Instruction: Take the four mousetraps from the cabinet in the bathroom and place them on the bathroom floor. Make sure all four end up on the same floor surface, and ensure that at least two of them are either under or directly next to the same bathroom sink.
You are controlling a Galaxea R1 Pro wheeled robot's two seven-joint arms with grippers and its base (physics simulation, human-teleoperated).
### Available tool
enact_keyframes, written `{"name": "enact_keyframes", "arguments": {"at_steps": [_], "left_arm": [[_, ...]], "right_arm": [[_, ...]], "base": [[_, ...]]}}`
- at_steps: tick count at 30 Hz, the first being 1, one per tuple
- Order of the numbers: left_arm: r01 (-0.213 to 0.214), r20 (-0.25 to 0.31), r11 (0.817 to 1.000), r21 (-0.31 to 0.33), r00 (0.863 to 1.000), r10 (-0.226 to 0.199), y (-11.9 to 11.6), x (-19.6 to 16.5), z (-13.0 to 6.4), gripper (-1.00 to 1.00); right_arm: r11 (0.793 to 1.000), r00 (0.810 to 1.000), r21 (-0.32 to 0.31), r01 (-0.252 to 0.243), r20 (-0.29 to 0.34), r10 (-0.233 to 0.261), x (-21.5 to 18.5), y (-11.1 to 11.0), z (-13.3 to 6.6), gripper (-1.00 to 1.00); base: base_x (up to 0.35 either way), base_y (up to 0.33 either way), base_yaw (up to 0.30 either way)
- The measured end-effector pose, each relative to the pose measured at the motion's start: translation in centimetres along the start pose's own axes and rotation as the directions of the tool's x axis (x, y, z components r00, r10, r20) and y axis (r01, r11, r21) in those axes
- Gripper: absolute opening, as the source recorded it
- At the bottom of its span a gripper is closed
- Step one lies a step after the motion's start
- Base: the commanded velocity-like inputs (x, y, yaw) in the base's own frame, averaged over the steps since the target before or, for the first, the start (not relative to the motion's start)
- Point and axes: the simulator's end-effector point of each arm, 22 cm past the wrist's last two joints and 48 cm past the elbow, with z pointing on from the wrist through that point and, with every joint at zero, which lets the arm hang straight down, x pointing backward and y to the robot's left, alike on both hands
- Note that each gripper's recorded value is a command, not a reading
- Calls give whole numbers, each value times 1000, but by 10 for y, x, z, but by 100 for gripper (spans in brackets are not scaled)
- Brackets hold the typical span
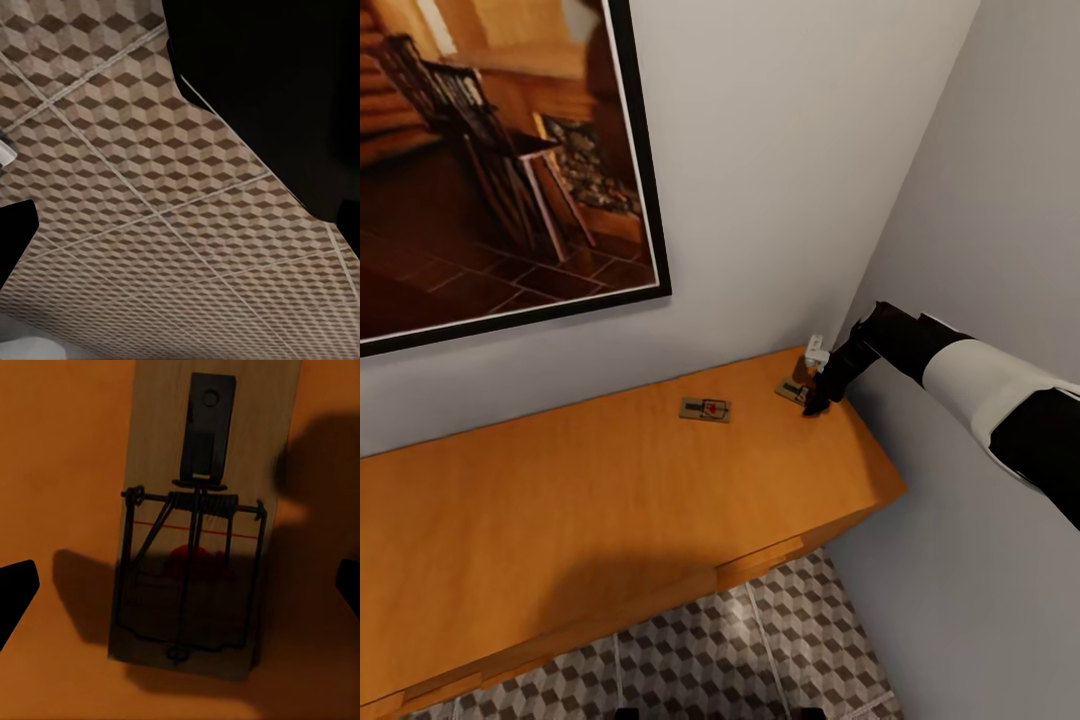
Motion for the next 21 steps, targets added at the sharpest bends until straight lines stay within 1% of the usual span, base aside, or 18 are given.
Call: {"name": "enact_keyframes", "arguments": {"at_steps": [21], "left_arm": [[-3, -21, 1000, 5, 1000, 3, -2, 9, 1, 100]], "right_arm": [[1000, 1000, 6, 2, -3, -2, -3, -9, 0, 100]], "base": [[0, 0, 0]]}}
